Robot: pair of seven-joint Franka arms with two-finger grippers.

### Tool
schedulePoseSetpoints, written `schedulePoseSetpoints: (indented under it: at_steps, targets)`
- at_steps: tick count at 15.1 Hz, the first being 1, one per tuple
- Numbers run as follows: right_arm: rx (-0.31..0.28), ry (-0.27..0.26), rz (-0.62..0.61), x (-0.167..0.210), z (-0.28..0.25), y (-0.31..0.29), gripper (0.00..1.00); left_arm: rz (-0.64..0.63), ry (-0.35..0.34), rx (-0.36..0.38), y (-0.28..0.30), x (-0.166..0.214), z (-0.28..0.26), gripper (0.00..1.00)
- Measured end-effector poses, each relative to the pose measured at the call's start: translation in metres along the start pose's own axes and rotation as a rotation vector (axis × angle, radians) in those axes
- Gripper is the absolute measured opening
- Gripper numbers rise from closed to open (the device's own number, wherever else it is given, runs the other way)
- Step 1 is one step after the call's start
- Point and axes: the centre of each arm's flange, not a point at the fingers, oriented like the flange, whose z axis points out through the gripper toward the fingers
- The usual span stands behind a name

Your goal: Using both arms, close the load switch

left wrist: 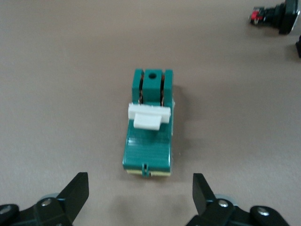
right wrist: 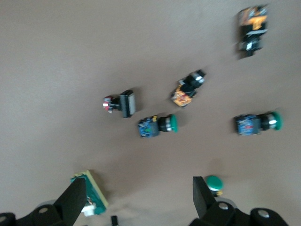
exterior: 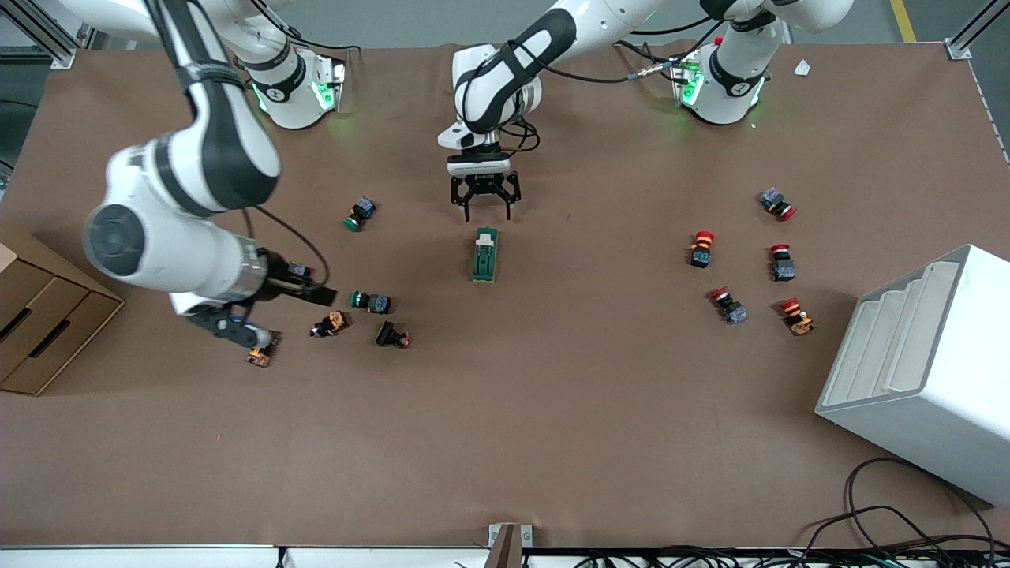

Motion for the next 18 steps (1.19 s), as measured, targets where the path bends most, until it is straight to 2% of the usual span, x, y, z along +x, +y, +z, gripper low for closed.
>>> schedulePoseSetpoints:
  at_steps: [4, 7, 11, 18]
  targets:
    - [0.018, 0.017, 0.041, -0.03, 0.048, -0.032, 1.0, -0.043, 0.07, -0.052, 0.002, -0.006, 0.001, 0.98]
    - [0.074, 0.007, 0.072, -0.048, 0.085, -0.051, 1.0, -0.04, 0.087, -0.058, 0.0, -0.021, 0.008, 0.98]
    - [0.127, 0.012, 0.122, -0.073, 0.138, -0.066, 1.0, -0.012, 0.15, -0.077, -0.004, -0.029, 0.021, 0.98]
    - [0.159, 0.031, 0.2, -0.124, 0.199, -0.105, 1.0, -0.031, 0.245, -0.099, -0.011, -0.05, 0.04, 0.98]
